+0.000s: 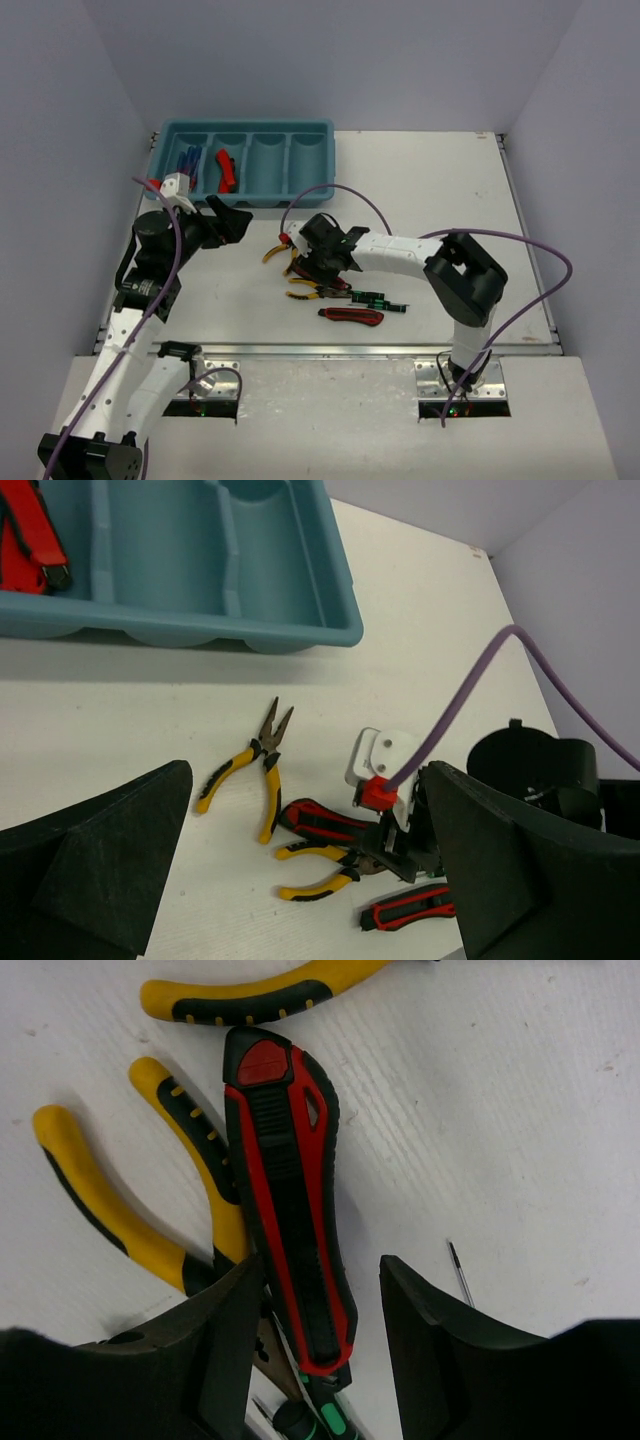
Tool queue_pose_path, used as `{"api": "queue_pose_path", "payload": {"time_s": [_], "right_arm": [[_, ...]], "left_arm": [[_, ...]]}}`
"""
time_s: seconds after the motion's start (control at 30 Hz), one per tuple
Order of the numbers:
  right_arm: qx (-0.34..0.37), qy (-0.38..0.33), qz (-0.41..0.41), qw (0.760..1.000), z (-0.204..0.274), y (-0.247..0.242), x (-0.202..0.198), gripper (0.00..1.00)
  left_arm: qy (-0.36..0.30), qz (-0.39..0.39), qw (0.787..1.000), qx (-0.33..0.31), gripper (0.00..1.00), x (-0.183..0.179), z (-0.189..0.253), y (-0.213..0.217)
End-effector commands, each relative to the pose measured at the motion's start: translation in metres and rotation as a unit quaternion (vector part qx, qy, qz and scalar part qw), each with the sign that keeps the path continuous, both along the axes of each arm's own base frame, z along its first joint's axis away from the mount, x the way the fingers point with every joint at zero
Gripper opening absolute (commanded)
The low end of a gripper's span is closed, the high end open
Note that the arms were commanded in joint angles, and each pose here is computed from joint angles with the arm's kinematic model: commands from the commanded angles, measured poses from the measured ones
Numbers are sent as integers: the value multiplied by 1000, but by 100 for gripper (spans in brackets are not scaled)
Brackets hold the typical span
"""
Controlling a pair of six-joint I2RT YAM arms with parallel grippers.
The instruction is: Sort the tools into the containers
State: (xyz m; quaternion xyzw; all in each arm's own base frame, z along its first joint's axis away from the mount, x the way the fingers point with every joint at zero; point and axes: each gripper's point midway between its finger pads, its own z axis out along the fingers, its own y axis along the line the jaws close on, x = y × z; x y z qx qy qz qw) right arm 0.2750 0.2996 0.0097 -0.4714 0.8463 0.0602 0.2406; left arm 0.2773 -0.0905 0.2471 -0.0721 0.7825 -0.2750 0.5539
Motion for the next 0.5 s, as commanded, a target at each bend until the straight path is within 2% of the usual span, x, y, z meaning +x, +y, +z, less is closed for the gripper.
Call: {"api": "queue_pose_path", "payload": {"time_s": [0.0,0.3,0.47], "right_arm": [[1,-12,-8,1000,6,1,19,50],[-23,34,-39,998,-28,-28,19,45],[-2,46,-23,999,-28,-27,9,46]], "left_arm": [[-14,-33,999,10,100,-5,1,-8],[-18,-39,999,13,100,-7,2,-9],[-15,-41,999,11,100,-6,1,-10]]}}
